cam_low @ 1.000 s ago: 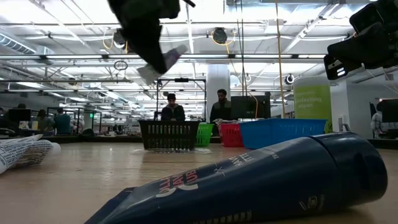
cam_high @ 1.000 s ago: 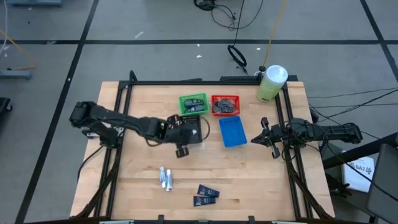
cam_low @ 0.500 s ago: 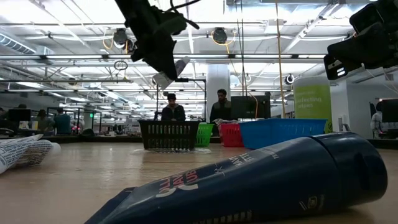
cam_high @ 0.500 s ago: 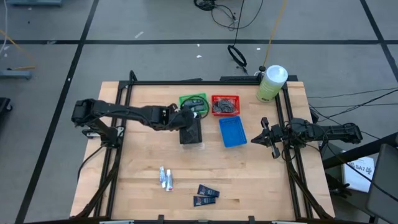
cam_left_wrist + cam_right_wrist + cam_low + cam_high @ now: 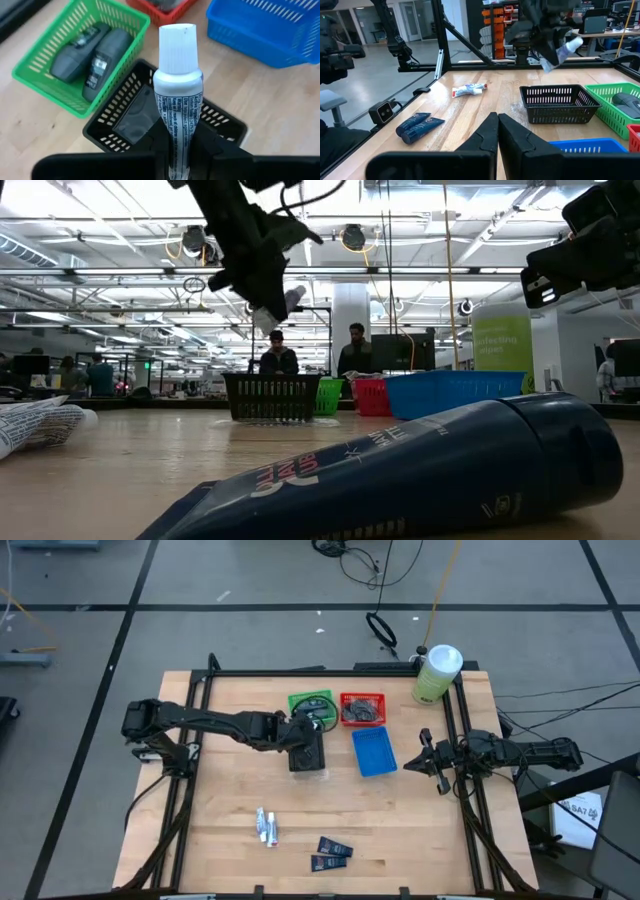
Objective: Pick & Place Travel size toiletries
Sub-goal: Put the top white toothpaste into the black bin, then put the left white toothpaste into the black bin
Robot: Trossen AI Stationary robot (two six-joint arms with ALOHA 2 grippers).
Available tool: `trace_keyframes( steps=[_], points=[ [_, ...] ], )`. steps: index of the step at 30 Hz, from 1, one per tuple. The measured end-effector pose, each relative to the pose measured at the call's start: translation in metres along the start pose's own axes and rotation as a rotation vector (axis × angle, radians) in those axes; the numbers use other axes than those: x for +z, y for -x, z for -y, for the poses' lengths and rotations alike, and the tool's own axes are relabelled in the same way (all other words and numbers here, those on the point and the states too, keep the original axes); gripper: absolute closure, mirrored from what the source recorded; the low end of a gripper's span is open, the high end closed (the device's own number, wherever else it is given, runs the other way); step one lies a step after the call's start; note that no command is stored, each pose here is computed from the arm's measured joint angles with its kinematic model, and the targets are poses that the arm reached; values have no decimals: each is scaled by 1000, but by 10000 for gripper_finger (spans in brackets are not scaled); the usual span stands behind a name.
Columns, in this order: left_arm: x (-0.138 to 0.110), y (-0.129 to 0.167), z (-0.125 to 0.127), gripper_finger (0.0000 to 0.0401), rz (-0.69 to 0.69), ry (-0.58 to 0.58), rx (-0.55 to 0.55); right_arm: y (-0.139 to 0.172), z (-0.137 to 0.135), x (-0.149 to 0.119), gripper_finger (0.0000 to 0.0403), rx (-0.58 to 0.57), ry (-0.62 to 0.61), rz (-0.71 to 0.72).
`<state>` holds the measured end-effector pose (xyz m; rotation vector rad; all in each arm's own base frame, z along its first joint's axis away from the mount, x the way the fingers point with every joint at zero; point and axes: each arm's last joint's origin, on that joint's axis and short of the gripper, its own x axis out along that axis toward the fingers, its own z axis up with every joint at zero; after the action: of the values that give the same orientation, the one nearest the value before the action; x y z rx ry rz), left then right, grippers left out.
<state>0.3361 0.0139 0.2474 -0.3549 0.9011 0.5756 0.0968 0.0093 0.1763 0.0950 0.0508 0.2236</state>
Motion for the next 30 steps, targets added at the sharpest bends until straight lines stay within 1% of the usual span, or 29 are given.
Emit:
trace_keyframes(
  steps=[7,10,12,17,26,30],
  points=[
    [-9,-30,6,382,-71,-20,44,0,0,0,399,0,0,0],
    [-13,-38,7,388,-97,0,60,0,0,0,399,0,0,0],
    [-15,-41,7,384,-116,10,63,0,0,0,399,0,0,0],
    [-18,-44,7,349,-158,32,46,0,0,0,399,0,0,0],
    [-19,-43,8,261,-163,37,46,0,0,0,399,0,0,0],
    [-19,-43,8,224,-166,-8,43,0,0,0,399,0,0,0]
  ],
)
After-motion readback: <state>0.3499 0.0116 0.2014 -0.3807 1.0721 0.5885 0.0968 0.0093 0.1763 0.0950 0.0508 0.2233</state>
